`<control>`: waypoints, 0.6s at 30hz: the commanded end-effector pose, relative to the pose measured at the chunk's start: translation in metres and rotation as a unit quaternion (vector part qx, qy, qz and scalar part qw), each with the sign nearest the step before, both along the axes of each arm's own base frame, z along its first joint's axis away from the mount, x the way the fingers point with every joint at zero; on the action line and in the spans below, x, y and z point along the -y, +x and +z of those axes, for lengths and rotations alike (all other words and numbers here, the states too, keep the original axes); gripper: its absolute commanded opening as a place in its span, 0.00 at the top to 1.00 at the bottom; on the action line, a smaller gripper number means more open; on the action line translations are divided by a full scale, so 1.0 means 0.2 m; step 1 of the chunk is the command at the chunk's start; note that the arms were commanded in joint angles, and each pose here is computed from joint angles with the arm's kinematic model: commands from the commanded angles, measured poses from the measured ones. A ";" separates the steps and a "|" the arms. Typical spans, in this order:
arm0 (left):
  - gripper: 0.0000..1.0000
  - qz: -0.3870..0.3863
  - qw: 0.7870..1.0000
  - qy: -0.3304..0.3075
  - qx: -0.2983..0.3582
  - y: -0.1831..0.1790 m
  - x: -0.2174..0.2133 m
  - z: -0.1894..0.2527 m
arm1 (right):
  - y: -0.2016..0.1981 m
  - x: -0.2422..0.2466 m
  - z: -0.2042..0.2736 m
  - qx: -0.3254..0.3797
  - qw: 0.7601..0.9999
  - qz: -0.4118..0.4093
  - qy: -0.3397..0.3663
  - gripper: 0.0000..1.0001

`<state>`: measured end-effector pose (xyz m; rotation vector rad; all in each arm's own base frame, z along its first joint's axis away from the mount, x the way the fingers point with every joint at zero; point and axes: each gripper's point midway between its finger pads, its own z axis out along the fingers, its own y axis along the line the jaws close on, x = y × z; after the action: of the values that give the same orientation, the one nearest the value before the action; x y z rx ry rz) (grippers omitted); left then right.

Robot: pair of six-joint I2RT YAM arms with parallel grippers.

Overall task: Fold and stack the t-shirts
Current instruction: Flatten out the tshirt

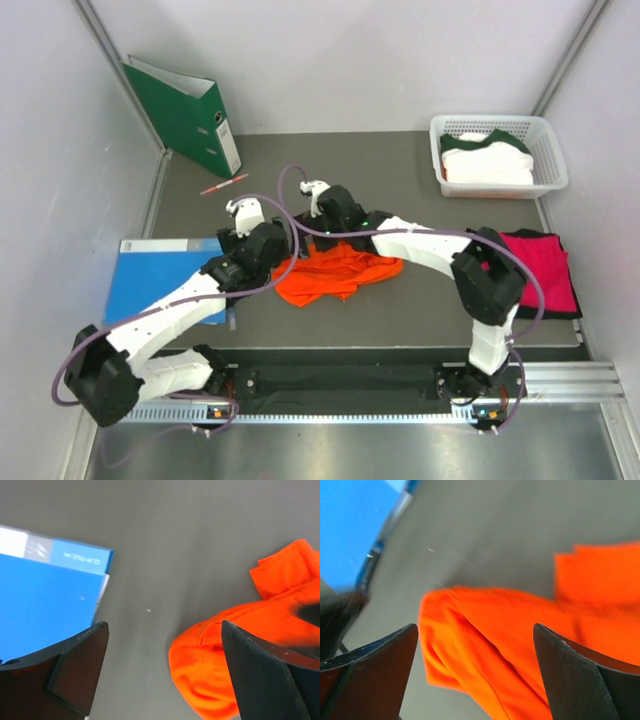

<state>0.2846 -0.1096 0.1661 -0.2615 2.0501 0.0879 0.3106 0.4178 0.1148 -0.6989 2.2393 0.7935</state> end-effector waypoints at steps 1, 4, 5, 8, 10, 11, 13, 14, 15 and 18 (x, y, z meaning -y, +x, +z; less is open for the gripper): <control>0.02 0.011 0.998 -0.070 0.001 0.14 0.02 -0.12 | 0.10 0.19 0.43 0.094 0.991 -0.072 0.060 0.02; 0.03 -0.016 0.991 -0.134 -0.006 0.22 0.05 -0.21 | 0.17 0.38 0.51 0.110 0.985 -0.116 0.068 0.02; 0.04 -0.022 0.990 -0.142 -0.005 0.24 0.05 -0.22 | 0.17 0.42 0.56 0.116 0.982 -0.126 0.079 0.02; 0.12 -0.049 0.986 -0.158 0.012 0.29 0.11 -0.22 | 0.20 0.55 0.57 0.116 0.978 -0.151 0.088 0.02; 0.15 -0.062 0.985 -0.161 0.011 0.32 0.14 -0.23 | 0.22 0.61 0.54 0.111 0.976 -0.165 0.089 0.02; 0.17 -0.068 0.984 -0.162 0.006 0.32 0.16 -0.24 | 0.22 0.63 0.55 0.109 0.975 -0.171 0.094 0.02; 0.17 -0.077 0.983 -0.164 -0.012 0.32 0.19 -0.25 | 0.23 0.67 0.53 0.106 0.974 -0.179 0.092 0.03; 0.18 -0.080 0.982 -0.168 -0.018 0.32 0.20 -0.25 | 0.23 0.68 0.54 0.106 0.973 -0.182 0.095 0.03; 0.18 -0.079 0.981 -0.174 -0.019 0.31 0.20 -0.24 | 0.23 0.70 0.53 0.103 0.973 -0.185 0.094 0.03; 0.19 -0.080 0.979 -0.186 -0.003 0.28 0.19 -0.18 | 0.24 0.72 0.51 0.099 0.973 -0.189 0.092 0.03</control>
<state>0.3307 -0.1338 0.0882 -0.3269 2.1884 -0.2661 0.3552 0.2776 0.2046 -0.2706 2.0381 0.6693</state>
